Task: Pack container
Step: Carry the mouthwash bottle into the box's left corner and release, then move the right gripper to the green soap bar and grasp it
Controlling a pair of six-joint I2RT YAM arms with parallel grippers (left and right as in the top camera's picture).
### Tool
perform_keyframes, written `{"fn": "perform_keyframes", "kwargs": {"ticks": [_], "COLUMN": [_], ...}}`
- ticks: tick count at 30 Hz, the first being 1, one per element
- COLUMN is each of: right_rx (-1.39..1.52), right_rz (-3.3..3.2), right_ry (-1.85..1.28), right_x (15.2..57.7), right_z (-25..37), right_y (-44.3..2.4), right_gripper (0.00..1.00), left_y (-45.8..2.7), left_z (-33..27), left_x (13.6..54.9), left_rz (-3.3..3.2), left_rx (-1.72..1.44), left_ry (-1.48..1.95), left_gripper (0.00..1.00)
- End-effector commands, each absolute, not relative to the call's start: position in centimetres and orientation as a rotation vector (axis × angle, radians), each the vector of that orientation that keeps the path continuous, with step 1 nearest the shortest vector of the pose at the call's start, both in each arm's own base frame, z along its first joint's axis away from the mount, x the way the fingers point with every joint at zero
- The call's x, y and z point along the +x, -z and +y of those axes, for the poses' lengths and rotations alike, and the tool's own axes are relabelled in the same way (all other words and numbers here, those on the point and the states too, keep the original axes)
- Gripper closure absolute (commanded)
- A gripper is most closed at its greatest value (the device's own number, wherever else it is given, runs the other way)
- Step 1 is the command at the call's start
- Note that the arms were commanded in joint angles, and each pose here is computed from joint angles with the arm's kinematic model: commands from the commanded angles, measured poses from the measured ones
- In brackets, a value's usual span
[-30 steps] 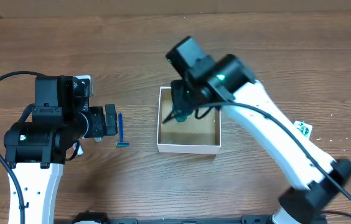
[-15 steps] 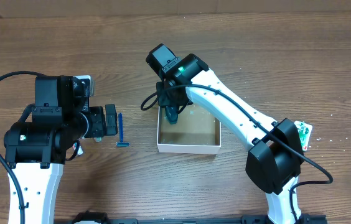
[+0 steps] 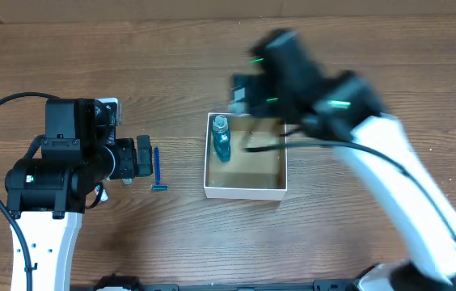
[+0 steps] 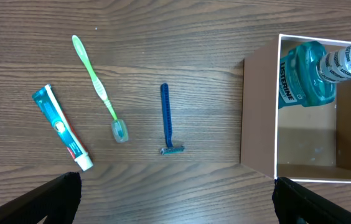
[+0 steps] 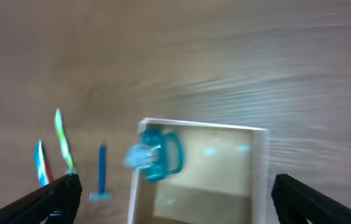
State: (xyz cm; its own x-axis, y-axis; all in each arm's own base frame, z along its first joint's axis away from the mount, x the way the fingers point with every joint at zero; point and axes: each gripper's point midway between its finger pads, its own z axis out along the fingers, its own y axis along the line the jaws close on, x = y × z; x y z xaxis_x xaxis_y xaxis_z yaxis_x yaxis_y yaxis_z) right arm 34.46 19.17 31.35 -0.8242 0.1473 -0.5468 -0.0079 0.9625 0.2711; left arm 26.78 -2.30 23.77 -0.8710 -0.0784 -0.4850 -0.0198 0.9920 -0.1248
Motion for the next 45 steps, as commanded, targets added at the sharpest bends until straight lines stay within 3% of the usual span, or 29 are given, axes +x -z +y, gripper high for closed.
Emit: {"fn": "perform_keyframes", "kwargs": {"ticks": [1,3,6,10,15,25,30,33,36,41,45], "right_rx": [0.571,0.869,1.129,1.264,1.262,1.196,1.211,1.213,1.212,1.21,1.192], "right_rz": [2.471,2.507,2.536,2.612,2.635,2.796,2.838,2.837,2.836,2.828,2.802], "right_ry": [-0.203,-0.05,0.06,0.068,0.066,0.032,-0.006,-0.039,-0.054,-0.128,-0.202], "right_x": [35.1,33.6,31.8,30.1,29.1,27.3,27.1,27.3,27.4,28.1,30.9], "right_z": [7.4,-0.7,-7.2,-11.5,-13.3,-11.9,-11.3,-11.0,-10.8,-10.3,-10.4], "right_y": [-32.3,-29.9,-25.2,-16.2,-8.2,-0.1,1.6,1.5,1.5,0.9,-4.4], "right_gripper": [0.0,0.0,0.0,0.0,0.0,0.0,0.03,0.31,0.49,0.52,0.54], "left_y": [-24.8,-24.8,-24.8,-24.8,-24.8,-24.8,-24.8,-24.8,-24.8,-24.8,-24.8], "left_z": [-2.6,-2.6,-2.6,-2.6,-2.6,-2.6,-2.6,-2.6,-2.6,-2.6,-2.6], "left_x": [27.1,27.1,27.0,27.1,27.1,27.1,27.1,27.1,27.1,27.1,27.1], "left_rz": [2.597,2.596,2.597,2.597,2.597,2.596,2.596,2.596,2.597,2.597,2.597], "left_rx": [-0.088,-0.088,-0.088,-0.087,-0.088,-0.098,-0.098,-0.098,-0.098,-0.098,-0.098], "left_ry": [0.185,0.185,0.185,0.185,0.185,0.188,0.188,0.188,0.188,0.188,0.188], "left_gripper": [0.0,0.0,0.0,0.0,0.0,0.0,0.0,0.0,0.0,0.0,0.0]}}
